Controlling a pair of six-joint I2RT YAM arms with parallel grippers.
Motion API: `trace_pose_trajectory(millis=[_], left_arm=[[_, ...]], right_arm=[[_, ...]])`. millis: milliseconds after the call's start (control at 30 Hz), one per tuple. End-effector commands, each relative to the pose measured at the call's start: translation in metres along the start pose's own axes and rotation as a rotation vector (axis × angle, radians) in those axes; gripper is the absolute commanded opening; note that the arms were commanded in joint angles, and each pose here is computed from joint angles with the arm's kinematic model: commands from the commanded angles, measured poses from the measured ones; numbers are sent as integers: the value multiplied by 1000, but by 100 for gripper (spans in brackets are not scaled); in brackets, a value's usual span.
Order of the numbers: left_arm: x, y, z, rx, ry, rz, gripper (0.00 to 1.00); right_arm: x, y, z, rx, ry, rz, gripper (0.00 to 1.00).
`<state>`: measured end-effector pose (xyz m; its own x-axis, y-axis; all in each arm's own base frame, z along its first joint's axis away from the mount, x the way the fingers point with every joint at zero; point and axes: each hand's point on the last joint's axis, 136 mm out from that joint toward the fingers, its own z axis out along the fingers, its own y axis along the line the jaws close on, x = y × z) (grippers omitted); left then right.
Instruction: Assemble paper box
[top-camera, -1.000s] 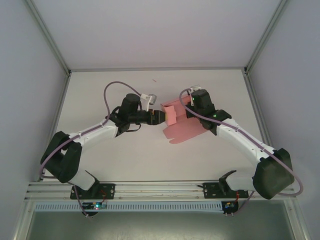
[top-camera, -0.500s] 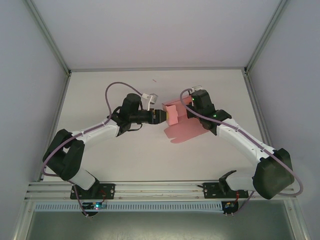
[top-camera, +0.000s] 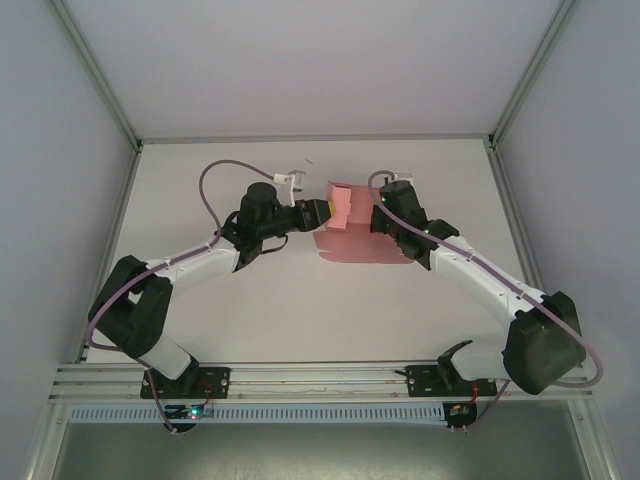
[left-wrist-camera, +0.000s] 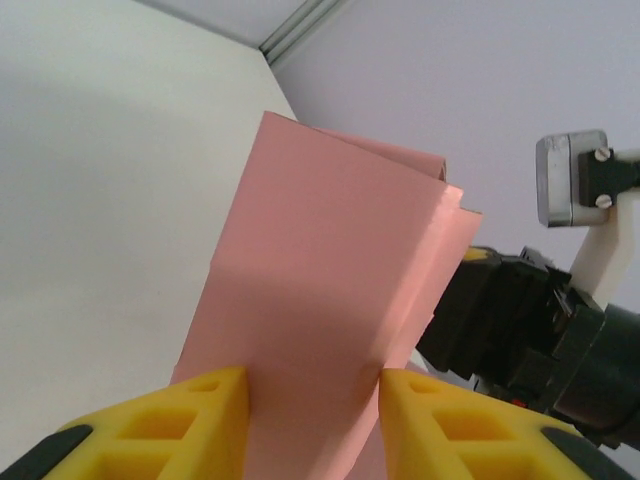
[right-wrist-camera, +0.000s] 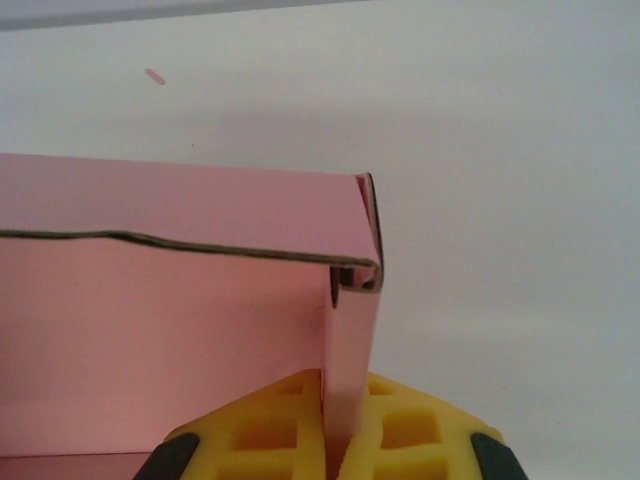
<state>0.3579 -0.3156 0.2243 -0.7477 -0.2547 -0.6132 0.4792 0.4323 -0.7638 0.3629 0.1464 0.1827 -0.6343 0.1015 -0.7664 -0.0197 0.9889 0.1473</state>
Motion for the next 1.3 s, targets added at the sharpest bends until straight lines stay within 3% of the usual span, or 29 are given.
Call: trace_pose_trajectory(millis=[0,300,633,867,967,1100,1167,1267], left_arm=[[3,-62,5,252,34,94,39],[19,-51,-3,168,83,170,46],[32,-11,8,-153,145,285,45],[25,9,17,-271,107,280,17],[20,15,18,-312,76,297,15],[10,41,11,-543,0,340,0],[1,62,-1,-727,-40,358,0],[-7,89,-21,-959,-73,354,0]], right_arm=[[4,97,-25,-414,30,-24,0],[-3,98,-35,-428,13,-67,0],[-2,128,-61,-566,1,-162,0],[4,138,-70,-619,17,-189,0],[5,141,-75,-635,16,-202,0],[8,143,-81,-616,-1,-259,0],[11,144,-86,-594,-13,-291,0],[7,125,-79,-430,-41,-320,0]])
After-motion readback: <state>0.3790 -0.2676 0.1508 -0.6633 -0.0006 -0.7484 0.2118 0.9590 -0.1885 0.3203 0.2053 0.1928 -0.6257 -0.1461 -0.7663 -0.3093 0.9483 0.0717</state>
